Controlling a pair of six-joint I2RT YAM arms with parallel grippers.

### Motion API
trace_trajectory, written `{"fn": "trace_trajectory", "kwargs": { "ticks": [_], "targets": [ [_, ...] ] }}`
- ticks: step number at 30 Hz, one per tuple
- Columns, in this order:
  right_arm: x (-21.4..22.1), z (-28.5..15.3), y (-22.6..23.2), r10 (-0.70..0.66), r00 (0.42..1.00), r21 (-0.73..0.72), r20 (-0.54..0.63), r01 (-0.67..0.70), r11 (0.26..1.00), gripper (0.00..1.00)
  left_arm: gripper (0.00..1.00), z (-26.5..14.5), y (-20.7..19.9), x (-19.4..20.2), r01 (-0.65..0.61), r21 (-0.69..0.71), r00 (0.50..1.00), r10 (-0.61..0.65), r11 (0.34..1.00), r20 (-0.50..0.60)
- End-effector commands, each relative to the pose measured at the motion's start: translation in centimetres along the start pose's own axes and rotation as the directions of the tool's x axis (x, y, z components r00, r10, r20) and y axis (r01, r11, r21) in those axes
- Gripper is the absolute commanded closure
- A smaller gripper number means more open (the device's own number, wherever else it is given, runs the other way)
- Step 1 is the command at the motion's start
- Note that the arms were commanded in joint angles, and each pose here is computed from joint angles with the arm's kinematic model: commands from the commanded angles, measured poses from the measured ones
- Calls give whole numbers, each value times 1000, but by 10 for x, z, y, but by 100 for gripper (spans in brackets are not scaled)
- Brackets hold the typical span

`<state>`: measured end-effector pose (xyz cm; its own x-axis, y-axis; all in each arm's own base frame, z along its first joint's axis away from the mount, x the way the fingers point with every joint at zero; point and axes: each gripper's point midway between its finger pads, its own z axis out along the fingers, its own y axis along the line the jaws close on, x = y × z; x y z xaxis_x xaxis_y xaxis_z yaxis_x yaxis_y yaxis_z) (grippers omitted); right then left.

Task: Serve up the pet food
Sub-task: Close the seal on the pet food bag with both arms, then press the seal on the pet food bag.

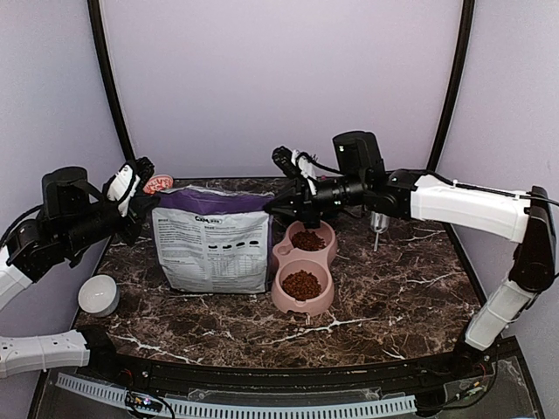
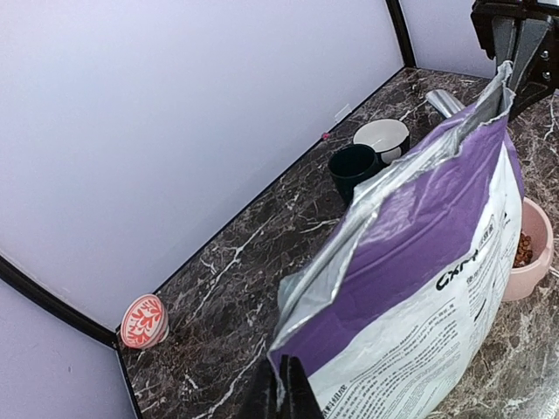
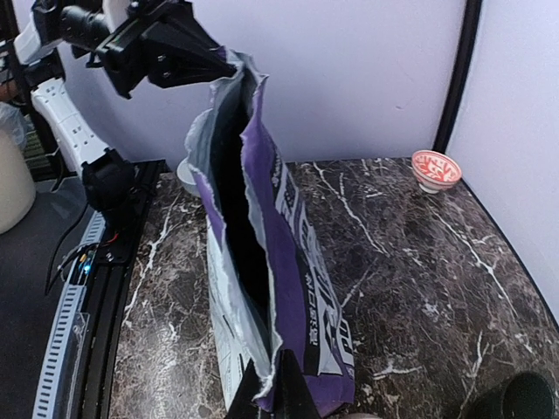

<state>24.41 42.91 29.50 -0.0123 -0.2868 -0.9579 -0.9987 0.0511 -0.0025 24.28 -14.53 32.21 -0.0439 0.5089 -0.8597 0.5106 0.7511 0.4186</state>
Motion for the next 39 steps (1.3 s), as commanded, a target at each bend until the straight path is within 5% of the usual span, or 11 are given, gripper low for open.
{"fn": "trace_trajectory", "kwargs": {
  "ticks": [1, 15, 26, 32, 39],
  "targets": [
    [-40, -32, -21, -4, 996, 171, 87, -11, 985, 100, 100, -16, 33, -58, 67, -113, 972, -39, 991, 231],
    [-15, -100, -45, 47, 999, 348, 6, -46, 936, 100, 100, 11, 8, -65, 63, 18, 971, -65, 998, 228],
    [-16, -82, -16, 47, 997, 113, 68, -55, 992, 99, 100, 15, 1, -47, -19, 32, 988, 14, 999, 155],
    [-19, -68, 3, 19, 993, -65, 112, -12, 998, 55, 95, 15, -30, -47, -41, 198, 986, 7, 979, 168],
    [-4, -49, -2, 27, 996, -125, 83, -17, 992, 42, 92, 17, -34, -52, -33, 220, 982, -10, 975, 191]
  ]
}}
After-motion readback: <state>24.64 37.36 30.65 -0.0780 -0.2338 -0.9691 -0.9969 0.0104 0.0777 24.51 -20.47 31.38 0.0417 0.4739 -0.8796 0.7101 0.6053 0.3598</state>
